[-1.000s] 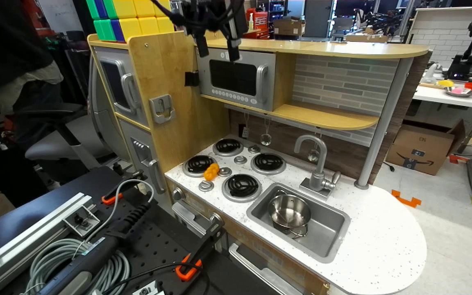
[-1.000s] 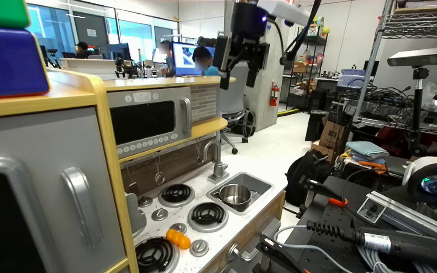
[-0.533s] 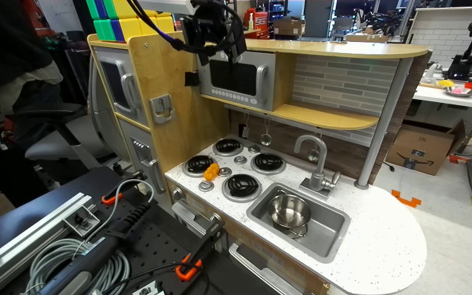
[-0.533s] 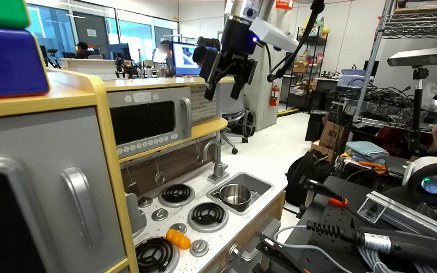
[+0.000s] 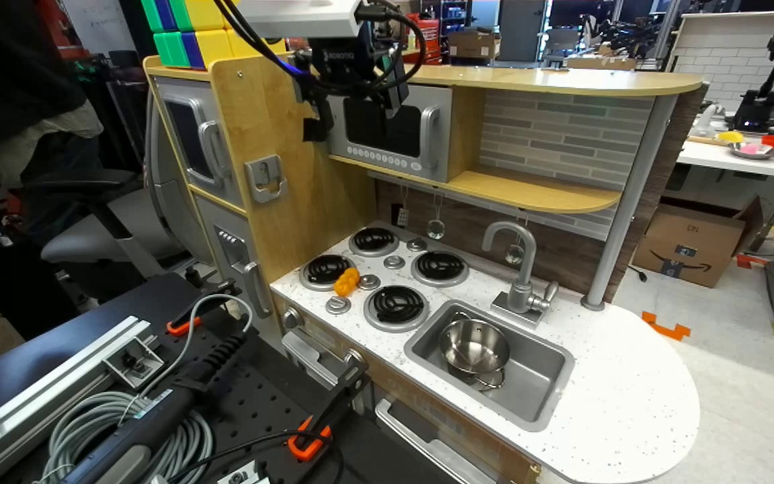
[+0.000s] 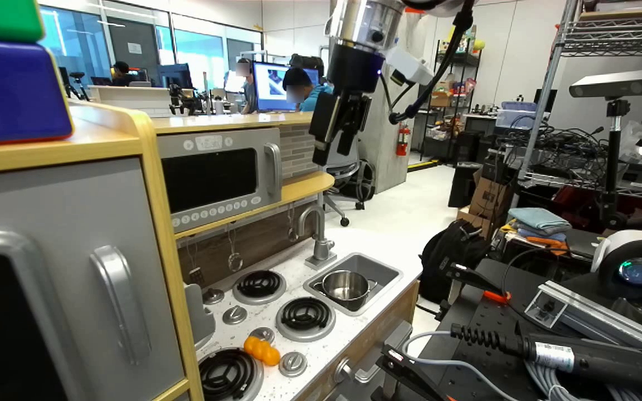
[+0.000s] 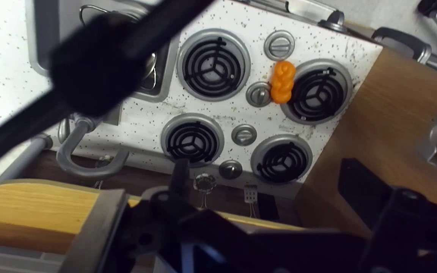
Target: Place orange object on the stove inside the silver pot in the sink
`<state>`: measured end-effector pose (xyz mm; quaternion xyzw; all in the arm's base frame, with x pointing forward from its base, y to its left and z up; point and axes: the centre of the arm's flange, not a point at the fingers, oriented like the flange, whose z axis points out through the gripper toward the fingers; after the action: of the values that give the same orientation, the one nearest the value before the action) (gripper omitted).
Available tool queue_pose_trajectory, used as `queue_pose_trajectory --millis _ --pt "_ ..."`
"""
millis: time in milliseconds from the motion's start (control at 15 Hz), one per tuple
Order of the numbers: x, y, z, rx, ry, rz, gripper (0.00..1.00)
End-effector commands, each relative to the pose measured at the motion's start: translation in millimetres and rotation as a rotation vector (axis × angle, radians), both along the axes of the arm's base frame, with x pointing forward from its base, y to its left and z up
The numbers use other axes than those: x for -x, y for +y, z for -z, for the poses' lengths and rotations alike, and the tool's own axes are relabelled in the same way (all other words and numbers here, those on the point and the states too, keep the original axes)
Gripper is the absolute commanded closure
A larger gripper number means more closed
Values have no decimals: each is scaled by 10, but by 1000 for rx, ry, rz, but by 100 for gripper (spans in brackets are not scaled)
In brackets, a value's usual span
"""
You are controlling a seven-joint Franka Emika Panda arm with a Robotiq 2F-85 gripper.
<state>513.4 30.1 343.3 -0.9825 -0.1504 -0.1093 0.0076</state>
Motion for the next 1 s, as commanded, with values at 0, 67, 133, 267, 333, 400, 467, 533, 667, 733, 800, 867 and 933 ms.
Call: queue_pose_trajectory --millis 0,67,133,267,333,400,467,533,667,733,800,867,933 --pt "78 127 395 -29 9 176 0" --pt "110 123 555 -21 2 233 0" --pt "127 122 680 -47 -19 283 0" --pt "149 120 926 -63 -41 385 0" --pt "165 121 1028 -61 -41 425 0" --pt "172 128 1137 -58 -53 452 0" --pt "162 140 1261 -36 -66 457 0" --pt "166 142 1354 -12 -71 470 0" --pt "153 152 1570 32 -74 480 0" --pt "155 159 1672 55 -72 482 0" --pt "160 166 1732 78 -73 482 0" --pt "179 175 1726 97 -74 484 0" --pt "202 21 1611 67 -43 473 0"
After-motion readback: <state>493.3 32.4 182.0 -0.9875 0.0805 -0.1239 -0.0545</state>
